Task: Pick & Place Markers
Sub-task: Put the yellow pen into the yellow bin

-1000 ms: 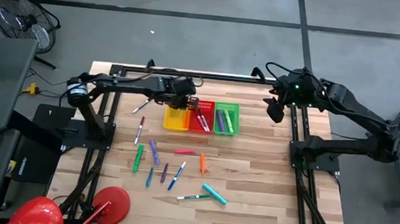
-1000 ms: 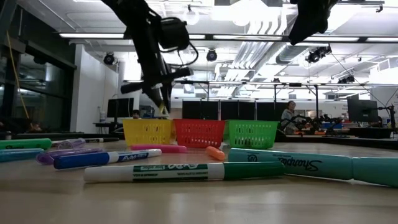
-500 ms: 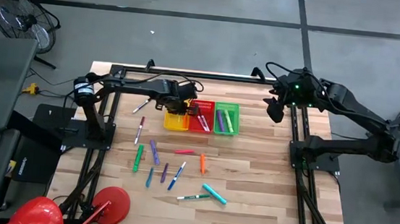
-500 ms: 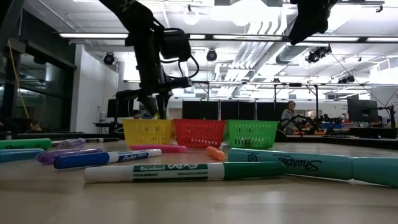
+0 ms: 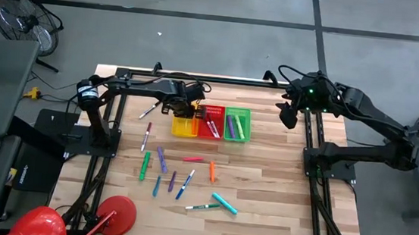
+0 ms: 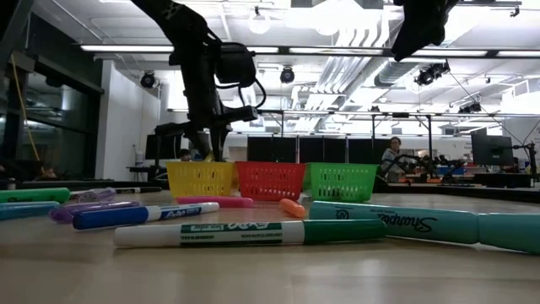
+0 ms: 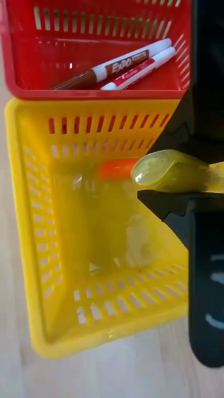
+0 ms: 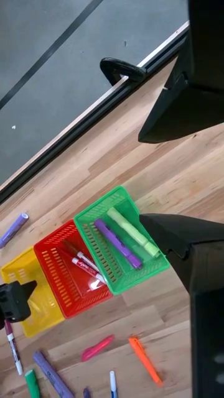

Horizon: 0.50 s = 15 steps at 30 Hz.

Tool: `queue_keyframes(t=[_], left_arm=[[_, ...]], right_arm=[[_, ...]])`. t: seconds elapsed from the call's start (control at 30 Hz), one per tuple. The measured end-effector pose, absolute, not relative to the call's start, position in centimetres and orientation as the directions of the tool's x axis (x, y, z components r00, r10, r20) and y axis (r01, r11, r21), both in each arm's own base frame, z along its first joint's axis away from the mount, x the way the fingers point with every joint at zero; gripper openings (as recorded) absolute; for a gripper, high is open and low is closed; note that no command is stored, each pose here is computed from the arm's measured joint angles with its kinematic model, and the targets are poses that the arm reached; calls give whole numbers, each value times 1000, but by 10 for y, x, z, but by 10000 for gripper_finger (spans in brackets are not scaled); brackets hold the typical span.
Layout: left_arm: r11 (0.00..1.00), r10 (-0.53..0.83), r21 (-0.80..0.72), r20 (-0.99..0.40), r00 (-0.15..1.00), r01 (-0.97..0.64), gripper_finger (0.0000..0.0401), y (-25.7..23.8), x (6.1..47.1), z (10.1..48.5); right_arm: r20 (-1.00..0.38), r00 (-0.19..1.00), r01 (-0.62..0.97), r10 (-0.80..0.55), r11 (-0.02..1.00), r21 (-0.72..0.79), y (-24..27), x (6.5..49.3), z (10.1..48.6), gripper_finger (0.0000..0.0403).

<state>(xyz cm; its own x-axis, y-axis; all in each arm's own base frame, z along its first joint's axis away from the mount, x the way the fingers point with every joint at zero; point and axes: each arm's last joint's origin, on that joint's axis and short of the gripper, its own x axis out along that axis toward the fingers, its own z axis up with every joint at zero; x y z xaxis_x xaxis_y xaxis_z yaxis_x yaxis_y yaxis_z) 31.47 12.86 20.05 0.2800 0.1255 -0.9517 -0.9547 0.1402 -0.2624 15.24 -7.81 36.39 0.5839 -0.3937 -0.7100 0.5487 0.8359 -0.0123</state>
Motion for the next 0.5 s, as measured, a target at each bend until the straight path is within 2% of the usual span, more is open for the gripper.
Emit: queue_keyframes(t=[0.5], left_arm=[[162, 125, -260, -951, 281, -952, 79, 128, 315, 201]], right_arm=[[-710, 584, 554, -393, 832, -4, -78, 152, 364, 184]])
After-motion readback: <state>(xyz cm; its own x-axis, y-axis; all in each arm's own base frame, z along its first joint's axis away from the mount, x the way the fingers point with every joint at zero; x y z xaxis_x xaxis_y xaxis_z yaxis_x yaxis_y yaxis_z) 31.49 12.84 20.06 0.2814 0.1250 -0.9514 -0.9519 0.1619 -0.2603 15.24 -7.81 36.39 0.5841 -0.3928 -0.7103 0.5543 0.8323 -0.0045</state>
